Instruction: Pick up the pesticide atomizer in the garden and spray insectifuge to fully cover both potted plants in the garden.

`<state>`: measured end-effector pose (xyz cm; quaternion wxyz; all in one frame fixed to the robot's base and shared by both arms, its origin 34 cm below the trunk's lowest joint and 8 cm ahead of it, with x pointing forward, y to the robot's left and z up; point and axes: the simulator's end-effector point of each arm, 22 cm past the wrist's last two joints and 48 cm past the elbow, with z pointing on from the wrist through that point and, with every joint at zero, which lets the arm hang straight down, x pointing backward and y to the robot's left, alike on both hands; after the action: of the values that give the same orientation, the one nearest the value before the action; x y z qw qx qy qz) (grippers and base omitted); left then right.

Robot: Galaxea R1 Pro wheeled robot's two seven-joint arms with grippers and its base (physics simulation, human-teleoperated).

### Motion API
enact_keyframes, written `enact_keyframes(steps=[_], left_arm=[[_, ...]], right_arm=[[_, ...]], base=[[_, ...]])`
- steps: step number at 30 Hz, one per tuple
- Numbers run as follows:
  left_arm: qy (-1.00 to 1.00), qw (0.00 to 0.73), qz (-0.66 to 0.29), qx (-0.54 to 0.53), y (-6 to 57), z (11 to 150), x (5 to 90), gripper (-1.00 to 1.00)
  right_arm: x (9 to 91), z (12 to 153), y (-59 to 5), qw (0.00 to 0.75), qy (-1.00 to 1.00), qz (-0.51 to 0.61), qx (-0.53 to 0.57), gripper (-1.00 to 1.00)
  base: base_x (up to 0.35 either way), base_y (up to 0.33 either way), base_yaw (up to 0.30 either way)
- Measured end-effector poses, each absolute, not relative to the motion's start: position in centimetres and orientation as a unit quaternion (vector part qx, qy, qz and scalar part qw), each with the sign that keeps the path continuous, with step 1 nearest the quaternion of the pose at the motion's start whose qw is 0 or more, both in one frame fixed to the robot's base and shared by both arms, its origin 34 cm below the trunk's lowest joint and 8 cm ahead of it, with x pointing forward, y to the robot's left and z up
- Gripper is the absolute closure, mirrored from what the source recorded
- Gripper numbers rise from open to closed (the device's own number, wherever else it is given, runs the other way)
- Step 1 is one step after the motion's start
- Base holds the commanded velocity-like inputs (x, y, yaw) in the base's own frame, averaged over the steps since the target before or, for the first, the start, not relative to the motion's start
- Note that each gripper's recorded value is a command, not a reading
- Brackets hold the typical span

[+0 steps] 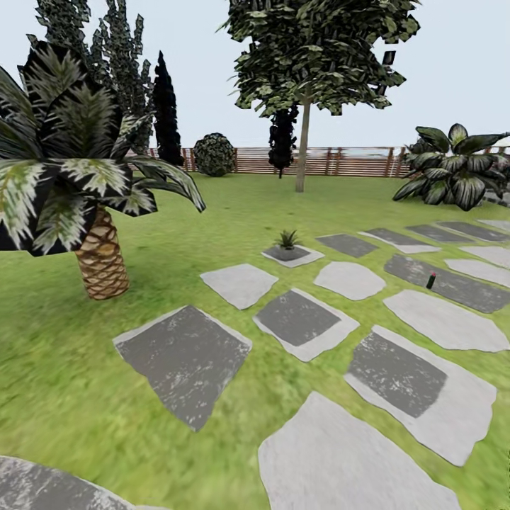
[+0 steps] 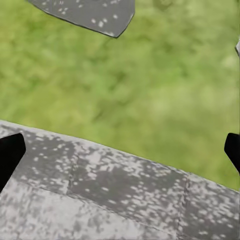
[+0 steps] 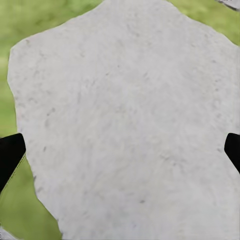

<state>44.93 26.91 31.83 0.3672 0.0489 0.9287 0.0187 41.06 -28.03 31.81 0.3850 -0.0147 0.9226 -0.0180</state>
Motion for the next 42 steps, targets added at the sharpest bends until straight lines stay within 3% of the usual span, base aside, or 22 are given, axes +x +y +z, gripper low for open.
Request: enact_keyframes(steps=[42], left_arm=[[0.929, 0.367, 0.020, 0.049, 27.02, 31.84, 44.94, -1.00]], right_arm=[[41.01, 31.76, -27.90, 0.384, 0.923, -0.017, -0.015, -1.00]], base=[[0.307, 0.154, -0.285]])
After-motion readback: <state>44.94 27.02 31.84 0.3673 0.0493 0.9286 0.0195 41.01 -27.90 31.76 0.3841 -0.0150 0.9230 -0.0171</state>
